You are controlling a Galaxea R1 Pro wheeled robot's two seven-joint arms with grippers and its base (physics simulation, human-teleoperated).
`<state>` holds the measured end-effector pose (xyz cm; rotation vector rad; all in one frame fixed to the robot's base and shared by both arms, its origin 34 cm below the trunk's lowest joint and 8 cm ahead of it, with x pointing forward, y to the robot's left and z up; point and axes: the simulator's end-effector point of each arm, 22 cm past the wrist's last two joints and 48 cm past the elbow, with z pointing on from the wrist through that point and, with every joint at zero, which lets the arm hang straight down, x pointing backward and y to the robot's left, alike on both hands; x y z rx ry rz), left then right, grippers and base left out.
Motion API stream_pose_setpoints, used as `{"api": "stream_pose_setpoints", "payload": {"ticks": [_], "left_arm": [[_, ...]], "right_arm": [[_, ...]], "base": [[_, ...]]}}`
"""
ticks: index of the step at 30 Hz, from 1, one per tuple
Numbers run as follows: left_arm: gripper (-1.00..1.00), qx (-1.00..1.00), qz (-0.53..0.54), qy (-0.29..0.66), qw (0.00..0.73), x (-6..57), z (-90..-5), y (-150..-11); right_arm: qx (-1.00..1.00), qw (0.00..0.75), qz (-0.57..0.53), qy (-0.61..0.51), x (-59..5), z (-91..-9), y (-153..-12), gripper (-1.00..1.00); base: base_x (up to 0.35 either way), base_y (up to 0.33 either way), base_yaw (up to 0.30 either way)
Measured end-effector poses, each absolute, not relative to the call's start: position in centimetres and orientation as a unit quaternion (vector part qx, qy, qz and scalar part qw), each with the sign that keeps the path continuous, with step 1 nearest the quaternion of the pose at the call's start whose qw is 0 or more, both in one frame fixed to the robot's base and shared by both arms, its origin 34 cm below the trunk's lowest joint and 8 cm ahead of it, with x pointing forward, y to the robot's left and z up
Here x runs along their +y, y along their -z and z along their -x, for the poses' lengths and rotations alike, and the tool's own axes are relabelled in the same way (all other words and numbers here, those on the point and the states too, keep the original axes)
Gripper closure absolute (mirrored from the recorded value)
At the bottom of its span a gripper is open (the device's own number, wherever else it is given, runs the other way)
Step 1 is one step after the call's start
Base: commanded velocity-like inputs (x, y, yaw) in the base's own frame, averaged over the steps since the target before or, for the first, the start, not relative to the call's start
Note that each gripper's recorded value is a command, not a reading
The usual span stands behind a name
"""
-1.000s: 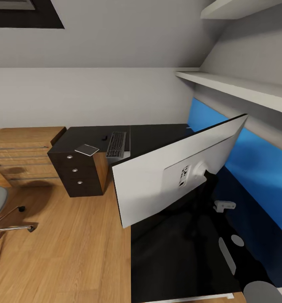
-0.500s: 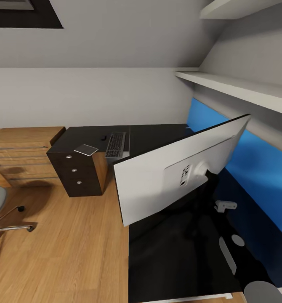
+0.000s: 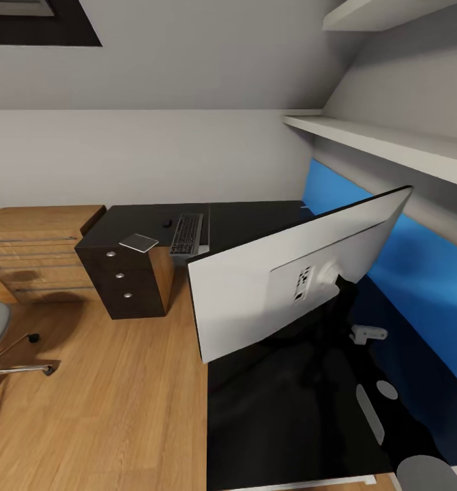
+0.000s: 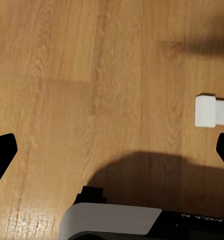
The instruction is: In the bedroom, organize the workspace by keeping the computer under the desk, ensuring the monitor is on the desk, placing the keyboard on the desk next to the monitor, placing the mouse on the desk next to the keyboard, moving the folder from the swivel chair onto the desk next to the mouse, stacking the notebook on top of the folder with the pen on top of the notebook, and positioning the swivel chair next to the desk.
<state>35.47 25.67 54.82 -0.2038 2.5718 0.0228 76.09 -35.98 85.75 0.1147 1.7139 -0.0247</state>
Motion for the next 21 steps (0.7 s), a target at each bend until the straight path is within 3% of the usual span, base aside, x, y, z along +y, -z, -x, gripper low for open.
{"api": "stream_pose_setpoints", "payload": {"ticks": [21], "left_arm": [[-1.0,0.958,0.076,-0.008,0.277,25.67,-35.47,-54.82]], "right_arm": [[0.755,0.652,-0.064,0.025,-36.83,-76.03,-85.8,1.0]], "base": [[-0.026,-0.038,0.0]]}}
